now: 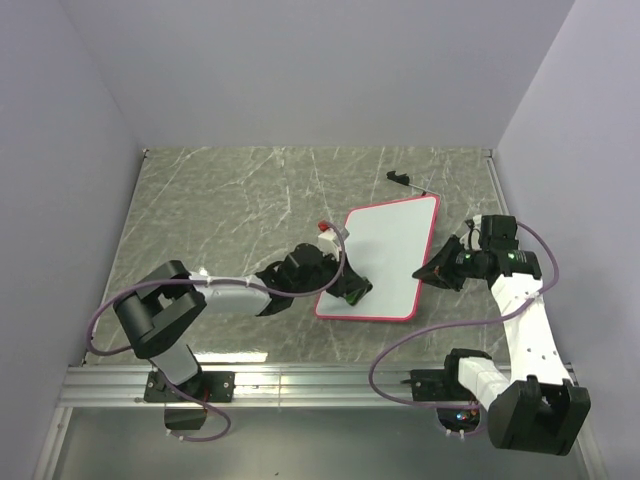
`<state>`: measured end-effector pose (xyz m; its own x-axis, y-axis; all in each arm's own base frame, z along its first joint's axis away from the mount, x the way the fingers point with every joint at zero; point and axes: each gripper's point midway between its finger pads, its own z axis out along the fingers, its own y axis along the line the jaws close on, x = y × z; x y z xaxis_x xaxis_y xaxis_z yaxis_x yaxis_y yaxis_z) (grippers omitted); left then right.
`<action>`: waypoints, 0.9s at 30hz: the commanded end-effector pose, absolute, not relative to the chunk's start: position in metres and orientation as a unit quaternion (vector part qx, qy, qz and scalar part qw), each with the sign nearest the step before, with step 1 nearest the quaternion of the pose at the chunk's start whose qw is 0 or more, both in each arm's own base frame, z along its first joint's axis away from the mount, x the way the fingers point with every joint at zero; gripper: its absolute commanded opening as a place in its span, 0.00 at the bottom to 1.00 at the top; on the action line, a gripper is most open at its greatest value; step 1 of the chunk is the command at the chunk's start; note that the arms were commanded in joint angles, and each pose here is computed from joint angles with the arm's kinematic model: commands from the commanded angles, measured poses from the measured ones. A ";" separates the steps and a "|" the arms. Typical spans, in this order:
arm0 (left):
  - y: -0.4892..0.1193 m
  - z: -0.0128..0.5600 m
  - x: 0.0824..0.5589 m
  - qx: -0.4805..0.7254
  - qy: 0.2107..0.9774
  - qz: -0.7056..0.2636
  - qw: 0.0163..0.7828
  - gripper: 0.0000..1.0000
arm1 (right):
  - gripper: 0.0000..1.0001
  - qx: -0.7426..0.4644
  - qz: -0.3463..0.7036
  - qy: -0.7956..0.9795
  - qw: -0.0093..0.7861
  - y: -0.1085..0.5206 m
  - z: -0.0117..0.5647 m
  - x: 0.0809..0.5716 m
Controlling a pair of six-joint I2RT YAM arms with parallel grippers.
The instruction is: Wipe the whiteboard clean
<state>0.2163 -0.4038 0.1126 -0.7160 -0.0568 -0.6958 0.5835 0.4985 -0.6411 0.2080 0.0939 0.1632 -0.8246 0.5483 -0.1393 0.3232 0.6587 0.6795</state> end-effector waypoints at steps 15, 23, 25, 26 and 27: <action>-0.476 0.110 0.233 0.236 0.809 -0.457 0.284 0.00 | 0.00 0.227 0.377 0.875 0.200 0.109 0.183 0.209; -0.419 0.147 0.298 0.150 0.832 -0.428 0.320 0.00 | 0.00 0.199 0.362 0.871 0.265 0.099 0.230 0.237; -0.396 0.178 0.316 0.132 0.826 -0.418 0.355 0.00 | 0.00 0.189 0.358 0.868 0.288 0.096 0.251 0.252; -0.378 0.187 0.332 0.114 0.827 -0.407 0.372 0.00 | 0.00 0.186 0.354 0.867 0.296 0.094 0.258 0.257; -0.364 0.190 0.336 0.104 0.834 -0.393 0.373 0.00 | 0.00 0.173 0.349 0.863 0.320 0.092 0.277 0.265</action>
